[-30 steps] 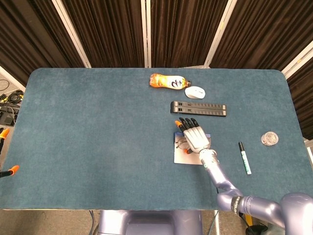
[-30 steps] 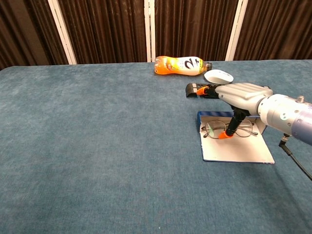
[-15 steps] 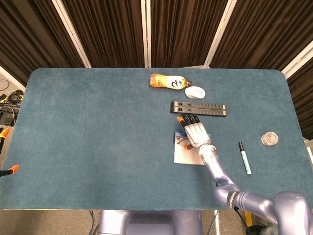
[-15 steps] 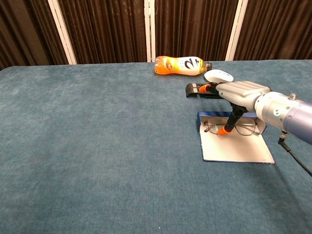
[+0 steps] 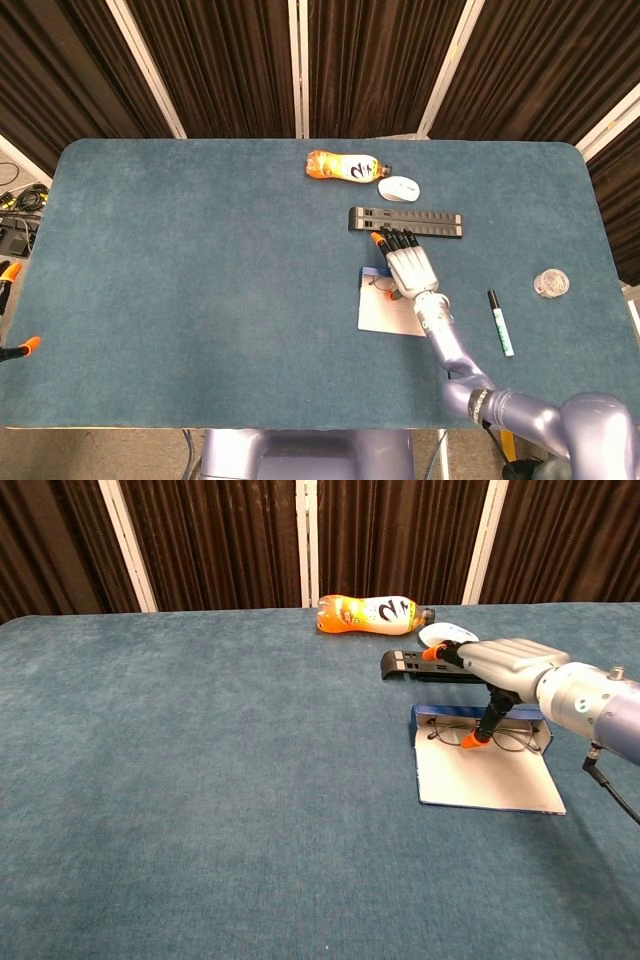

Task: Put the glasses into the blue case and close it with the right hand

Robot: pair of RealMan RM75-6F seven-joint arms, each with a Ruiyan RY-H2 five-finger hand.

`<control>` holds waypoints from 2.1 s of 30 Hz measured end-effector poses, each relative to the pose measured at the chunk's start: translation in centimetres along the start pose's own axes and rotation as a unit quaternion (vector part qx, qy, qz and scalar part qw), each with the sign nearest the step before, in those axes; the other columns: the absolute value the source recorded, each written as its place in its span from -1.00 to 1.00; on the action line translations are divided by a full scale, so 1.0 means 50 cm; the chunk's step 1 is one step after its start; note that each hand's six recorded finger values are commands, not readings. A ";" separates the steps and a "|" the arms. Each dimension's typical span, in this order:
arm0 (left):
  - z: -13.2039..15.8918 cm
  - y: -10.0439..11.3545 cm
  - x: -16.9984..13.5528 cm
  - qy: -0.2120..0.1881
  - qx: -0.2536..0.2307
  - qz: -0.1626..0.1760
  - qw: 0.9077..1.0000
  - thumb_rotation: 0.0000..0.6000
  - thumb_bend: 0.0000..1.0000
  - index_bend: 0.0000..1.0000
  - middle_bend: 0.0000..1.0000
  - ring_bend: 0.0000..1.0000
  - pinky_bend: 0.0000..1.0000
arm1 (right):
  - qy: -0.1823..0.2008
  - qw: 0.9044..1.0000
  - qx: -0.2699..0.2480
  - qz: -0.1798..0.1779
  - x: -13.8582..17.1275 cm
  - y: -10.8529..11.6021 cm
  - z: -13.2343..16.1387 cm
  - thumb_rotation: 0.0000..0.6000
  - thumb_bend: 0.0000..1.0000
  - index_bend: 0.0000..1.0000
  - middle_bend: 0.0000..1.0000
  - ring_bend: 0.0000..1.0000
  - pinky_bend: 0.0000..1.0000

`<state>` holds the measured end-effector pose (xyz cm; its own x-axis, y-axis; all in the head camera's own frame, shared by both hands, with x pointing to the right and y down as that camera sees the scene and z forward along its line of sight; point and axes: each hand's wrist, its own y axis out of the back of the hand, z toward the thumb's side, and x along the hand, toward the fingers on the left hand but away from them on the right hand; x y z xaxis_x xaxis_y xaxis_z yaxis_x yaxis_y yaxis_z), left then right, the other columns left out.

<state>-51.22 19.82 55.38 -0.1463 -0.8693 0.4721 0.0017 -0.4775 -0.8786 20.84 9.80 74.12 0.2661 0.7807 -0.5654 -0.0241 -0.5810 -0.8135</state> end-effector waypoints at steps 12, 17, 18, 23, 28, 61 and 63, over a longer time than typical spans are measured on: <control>0.011 0.010 -0.014 -0.015 -0.006 0.008 1.000 1.00 -1.00 -1.00 -1.00 -1.00 -1.00 | 0.049 0.999 -0.004 0.004 0.100 0.010 0.037 1.00 -0.99 -0.76 -1.00 -1.00 -1.00; 0.012 0.014 -0.021 -0.019 -0.008 0.010 1.000 1.00 -1.00 -1.00 -1.00 -1.00 -1.00 | 0.059 0.998 0.019 0.012 0.128 -0.008 0.044 1.00 -0.89 -0.64 -1.00 -1.00 -1.00; 0.012 0.014 -0.022 -0.019 -0.008 0.011 1.000 1.00 -1.00 -1.00 -1.00 -1.00 -1.00 | 0.061 0.998 0.022 0.015 0.132 -0.013 0.047 1.00 -0.88 -0.64 -1.00 -1.00 -1.00; 0.012 0.016 -0.022 -0.020 -0.009 0.012 1.000 1.00 -1.00 -1.00 -1.00 -1.00 -1.00 | 0.070 0.997 0.033 0.018 0.143 -0.029 0.057 1.00 -0.85 -0.63 -1.00 -1.00 -1.00; 0.011 0.015 -0.020 -0.019 -0.009 0.010 1.000 1.00 -1.00 -1.00 -1.00 -1.00 -1.00 | 0.071 0.996 0.038 0.024 0.146 -0.046 0.059 1.00 -0.84 -0.62 -1.00 -1.00 -1.00; 0.011 0.013 -0.019 -0.018 -0.008 0.009 1.000 1.00 -1.00 -1.00 -1.00 -1.00 -1.00 | 0.062 0.996 0.051 0.036 0.140 -0.084 0.037 1.00 -0.67 -0.49 -1.00 -1.00 -1.00; 0.011 0.013 -0.019 -0.018 -0.008 0.009 1.000 1.00 -1.00 -1.00 -1.00 -1.00 -1.00 | 0.061 0.996 0.051 0.037 0.140 -0.086 0.037 1.00 -0.65 -0.48 -1.00 -1.00 -1.00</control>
<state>-50.54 20.25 54.42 -0.1115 -0.8822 0.4574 -0.0115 -0.4591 -0.8883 21.02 18.17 73.40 0.3751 0.6989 -0.6089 -0.1446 -0.6047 -0.7832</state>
